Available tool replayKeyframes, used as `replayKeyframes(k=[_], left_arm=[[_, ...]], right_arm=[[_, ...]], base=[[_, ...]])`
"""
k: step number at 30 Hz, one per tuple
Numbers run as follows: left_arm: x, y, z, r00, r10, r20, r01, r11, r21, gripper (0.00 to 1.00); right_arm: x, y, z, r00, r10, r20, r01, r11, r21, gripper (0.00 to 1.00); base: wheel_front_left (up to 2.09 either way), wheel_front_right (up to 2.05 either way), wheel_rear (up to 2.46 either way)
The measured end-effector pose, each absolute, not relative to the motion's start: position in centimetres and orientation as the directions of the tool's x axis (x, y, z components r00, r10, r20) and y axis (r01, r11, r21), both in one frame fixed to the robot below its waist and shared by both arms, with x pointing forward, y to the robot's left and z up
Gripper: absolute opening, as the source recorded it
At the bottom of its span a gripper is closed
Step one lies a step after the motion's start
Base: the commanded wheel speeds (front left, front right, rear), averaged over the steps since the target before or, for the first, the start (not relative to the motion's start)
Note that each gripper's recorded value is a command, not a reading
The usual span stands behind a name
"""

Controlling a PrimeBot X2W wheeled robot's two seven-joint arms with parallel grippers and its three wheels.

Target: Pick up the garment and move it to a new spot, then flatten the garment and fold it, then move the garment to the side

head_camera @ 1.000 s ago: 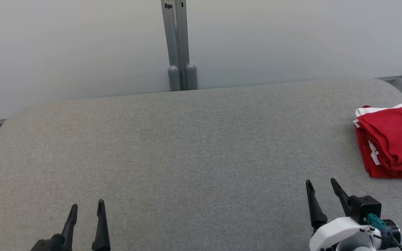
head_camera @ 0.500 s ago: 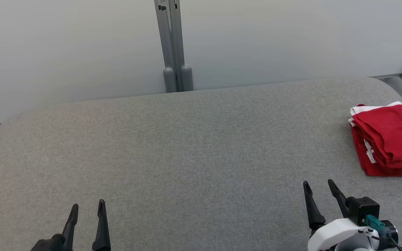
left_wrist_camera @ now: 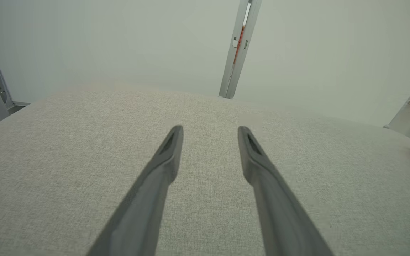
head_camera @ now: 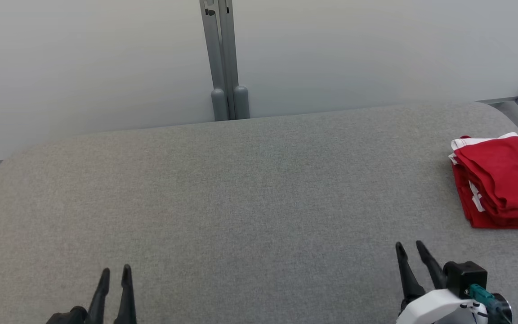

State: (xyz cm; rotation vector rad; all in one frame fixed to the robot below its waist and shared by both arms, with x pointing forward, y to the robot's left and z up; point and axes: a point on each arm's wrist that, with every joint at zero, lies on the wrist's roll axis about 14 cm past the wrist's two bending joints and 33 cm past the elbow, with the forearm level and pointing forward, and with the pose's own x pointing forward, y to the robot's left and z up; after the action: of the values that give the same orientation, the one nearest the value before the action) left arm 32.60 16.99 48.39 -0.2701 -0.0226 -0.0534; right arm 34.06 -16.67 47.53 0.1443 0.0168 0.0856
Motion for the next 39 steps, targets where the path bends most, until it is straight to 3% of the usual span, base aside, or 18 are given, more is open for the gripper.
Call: replayKeyframes(k=[8, 39], left_arm=[[32.1, 17.2, 46.4, 0.998, -0.033, -0.047, 0.015, 0.941, -0.338, 0.0], [34.4, 18.8, 47.1, 0.996, 0.029, -0.086, -0.082, 0.697, -0.713, 0.0]], right_arm=[[33.2, -17.1, 45.4, 0.994, 0.059, -0.091, -0.037, 0.973, 0.227, 0.0], [35.0, -19.1, 46.7, 0.995, -0.028, -0.099, 0.087, 0.744, 0.662, 0.0]], base=[[0.0, 0.0, 0.0], [0.0, 0.0, 0.0]])
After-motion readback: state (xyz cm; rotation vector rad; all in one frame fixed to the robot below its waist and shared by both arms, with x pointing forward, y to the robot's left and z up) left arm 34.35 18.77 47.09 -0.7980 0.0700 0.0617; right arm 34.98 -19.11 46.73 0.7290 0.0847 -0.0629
